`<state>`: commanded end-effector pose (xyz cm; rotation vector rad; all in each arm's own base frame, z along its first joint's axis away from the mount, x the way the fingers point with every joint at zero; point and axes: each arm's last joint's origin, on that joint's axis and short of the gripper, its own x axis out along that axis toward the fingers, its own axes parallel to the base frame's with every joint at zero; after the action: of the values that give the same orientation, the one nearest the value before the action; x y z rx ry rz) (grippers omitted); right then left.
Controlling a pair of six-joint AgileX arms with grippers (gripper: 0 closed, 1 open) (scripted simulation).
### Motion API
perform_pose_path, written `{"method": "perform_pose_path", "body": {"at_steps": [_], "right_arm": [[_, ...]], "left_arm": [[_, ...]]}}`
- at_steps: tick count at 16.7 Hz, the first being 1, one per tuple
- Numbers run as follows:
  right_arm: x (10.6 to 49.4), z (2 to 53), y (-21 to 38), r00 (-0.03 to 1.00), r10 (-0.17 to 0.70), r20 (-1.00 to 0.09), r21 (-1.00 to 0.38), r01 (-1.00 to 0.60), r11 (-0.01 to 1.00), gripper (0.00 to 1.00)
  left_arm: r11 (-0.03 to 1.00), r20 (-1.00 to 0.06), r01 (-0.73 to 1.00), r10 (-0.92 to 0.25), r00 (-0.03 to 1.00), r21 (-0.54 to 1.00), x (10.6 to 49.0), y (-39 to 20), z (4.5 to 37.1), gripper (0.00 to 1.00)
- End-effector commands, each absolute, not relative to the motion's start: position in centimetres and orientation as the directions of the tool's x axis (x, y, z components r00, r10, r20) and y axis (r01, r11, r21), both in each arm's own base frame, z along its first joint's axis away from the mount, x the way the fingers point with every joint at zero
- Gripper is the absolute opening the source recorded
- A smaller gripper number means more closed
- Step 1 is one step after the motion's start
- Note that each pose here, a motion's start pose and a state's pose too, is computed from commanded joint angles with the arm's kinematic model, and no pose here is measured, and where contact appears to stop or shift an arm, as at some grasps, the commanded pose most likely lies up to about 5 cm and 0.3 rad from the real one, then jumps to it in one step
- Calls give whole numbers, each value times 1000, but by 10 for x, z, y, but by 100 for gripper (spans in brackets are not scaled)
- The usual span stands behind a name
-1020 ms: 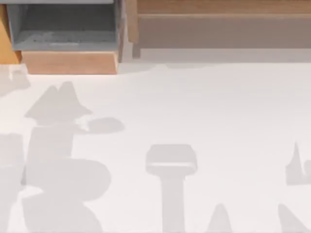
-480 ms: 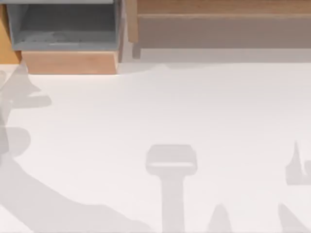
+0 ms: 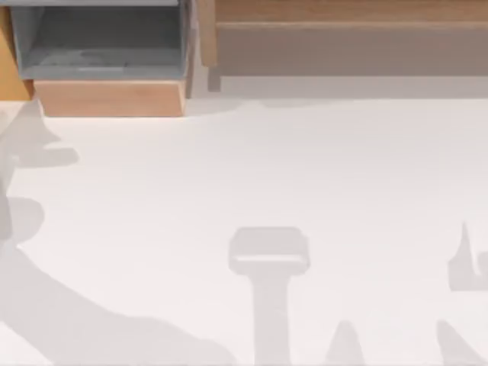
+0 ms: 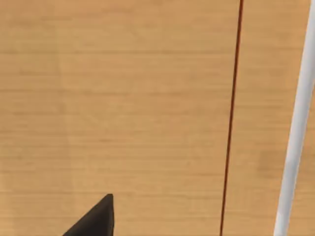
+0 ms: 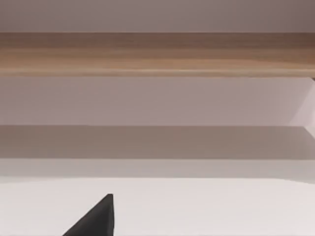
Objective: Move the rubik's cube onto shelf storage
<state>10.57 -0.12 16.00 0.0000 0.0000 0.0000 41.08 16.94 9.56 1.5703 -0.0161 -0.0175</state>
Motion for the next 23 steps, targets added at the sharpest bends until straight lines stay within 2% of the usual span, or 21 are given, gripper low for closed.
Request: {"method": "perform_pose_path", "body": {"at_steps": [5,9,22,23], "right_arm": [[106,160,-1,1000,0,0,0,0,1000,100],[106,160,-1,1000,0,0,0,0,1000,100],[106,160,-1,1000,0,0,0,0,1000,100],[106,160,-1,1000,0,0,0,0,1000,100]], "left_arm": [[0,0,0,-20,1000,1000,431,170,95,100],[0,0,0,-20,1000,1000,433,171,95,100],[0,0,0,-20,1000,1000,433,171,95,2],[0,0,0,-20,1000,1000,433,171,95,0]]}}
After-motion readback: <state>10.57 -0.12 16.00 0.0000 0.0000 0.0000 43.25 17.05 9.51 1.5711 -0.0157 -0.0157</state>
